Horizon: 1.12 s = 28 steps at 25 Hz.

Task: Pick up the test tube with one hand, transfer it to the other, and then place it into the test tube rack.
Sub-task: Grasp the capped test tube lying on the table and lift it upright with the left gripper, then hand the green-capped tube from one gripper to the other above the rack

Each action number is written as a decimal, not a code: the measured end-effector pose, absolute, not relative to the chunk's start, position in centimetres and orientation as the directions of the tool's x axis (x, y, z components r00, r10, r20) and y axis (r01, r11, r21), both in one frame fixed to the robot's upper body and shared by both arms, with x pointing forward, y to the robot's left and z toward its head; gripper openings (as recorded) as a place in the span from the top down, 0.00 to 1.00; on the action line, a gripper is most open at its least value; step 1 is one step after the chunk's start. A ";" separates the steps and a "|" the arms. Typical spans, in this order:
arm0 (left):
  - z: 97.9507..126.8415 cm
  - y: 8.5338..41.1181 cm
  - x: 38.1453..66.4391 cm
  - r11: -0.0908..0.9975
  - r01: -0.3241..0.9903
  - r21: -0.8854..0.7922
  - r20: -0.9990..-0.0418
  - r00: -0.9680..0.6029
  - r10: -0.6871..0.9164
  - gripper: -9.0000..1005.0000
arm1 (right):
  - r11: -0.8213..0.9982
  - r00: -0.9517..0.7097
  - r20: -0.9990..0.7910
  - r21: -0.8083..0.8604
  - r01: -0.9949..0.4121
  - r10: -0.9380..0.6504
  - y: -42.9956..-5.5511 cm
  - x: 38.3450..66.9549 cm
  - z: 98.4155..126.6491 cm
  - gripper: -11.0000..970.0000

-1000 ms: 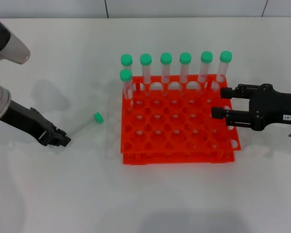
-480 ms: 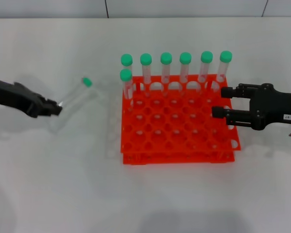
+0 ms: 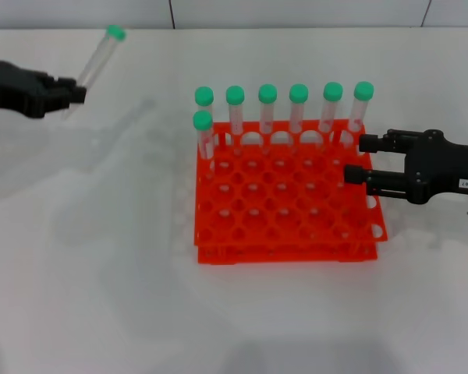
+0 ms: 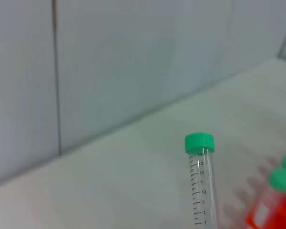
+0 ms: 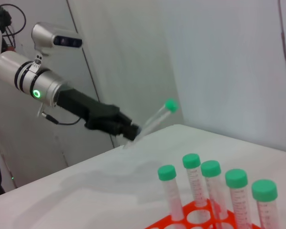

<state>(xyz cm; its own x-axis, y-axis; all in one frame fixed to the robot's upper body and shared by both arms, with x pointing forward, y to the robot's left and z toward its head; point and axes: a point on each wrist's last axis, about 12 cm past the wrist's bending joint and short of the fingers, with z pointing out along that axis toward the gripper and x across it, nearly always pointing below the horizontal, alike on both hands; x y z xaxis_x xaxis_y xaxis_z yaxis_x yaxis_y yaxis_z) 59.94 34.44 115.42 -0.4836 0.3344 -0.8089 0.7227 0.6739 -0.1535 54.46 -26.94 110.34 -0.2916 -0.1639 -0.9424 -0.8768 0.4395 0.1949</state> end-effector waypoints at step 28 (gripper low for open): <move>115.9 22.7 62.5 0.402 0.907 -0.124 -0.952 -0.223 0.209 0.80 | 0.450 -0.270 -0.952 0.182 -0.875 -0.141 -27.3 54.9 111.1 0.33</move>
<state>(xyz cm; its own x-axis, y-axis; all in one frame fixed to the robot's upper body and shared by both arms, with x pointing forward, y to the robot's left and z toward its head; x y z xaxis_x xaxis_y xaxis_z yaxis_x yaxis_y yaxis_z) 62.50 22.66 115.91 -0.2225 0.2090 -0.9523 0.9074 0.4017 -0.1239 54.89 -27.30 111.10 -0.2705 -0.1414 -0.9523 -0.8746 0.4496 0.1817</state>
